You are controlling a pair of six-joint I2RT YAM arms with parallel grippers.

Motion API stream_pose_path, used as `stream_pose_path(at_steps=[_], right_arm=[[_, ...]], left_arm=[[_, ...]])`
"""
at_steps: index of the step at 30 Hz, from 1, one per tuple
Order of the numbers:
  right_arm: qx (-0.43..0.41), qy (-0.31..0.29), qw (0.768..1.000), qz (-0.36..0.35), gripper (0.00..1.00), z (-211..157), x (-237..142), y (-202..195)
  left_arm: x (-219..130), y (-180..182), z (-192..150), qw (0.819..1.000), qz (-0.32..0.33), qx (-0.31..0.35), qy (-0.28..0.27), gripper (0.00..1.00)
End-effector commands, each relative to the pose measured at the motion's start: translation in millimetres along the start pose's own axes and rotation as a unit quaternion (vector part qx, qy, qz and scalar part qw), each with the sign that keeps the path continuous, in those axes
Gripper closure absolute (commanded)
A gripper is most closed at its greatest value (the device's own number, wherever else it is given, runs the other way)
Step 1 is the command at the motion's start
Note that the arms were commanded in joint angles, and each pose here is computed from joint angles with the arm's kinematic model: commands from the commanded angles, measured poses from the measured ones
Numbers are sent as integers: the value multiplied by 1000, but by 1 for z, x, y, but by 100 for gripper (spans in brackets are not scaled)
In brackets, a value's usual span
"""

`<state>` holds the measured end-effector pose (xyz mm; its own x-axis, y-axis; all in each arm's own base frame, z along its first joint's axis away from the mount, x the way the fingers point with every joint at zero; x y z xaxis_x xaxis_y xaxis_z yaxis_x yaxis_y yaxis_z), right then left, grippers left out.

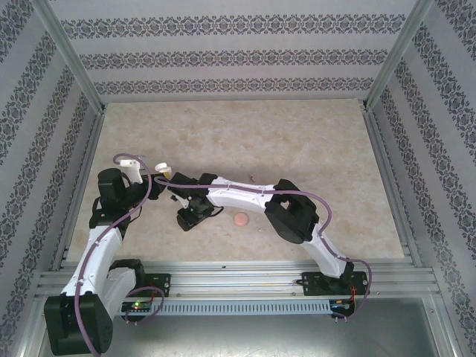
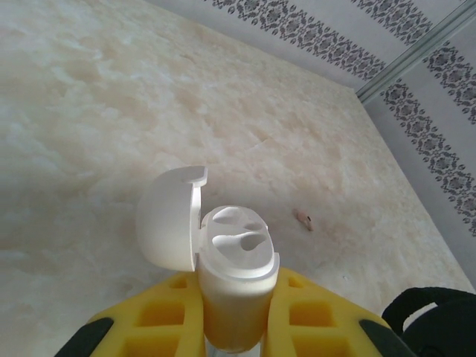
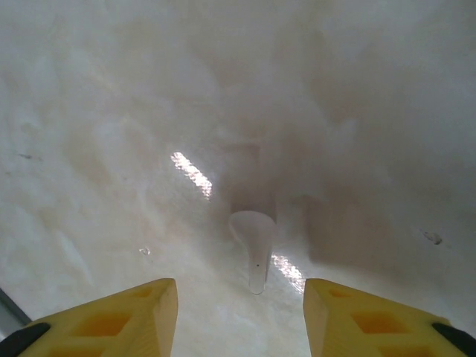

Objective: Insert the wireless bluetooth earbuds into the charging case

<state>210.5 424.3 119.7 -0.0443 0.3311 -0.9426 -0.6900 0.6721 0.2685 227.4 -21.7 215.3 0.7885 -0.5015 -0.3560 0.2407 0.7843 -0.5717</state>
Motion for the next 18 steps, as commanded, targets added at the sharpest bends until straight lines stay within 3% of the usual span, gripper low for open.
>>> stream_pose_path(at_steps=[1, 18], right_arm=[[-28, 11, 999, -20, 52, 0, 4, 2], [-40, 11, 999, -2, 59, 14, 20, 1]], left_arm=[[-4, -2, 1, 1000, -2, 18, -3, 100], [-4, 1, -6, 1000, -1, 12, 6, 100]])
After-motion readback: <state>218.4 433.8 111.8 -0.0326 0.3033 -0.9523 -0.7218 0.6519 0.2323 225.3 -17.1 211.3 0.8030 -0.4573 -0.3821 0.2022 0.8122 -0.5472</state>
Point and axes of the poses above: each hand's point on the last joint's axis, 136 mm out from that joint toward the fingers, its own x axis out along the fingers, its own y axis along the line the jaws close on, z = x × y, the point moved 9 cm from there along -x, back along the fingers, and after that the axes turned 2 degrees about -x, right-handed, at the moved point
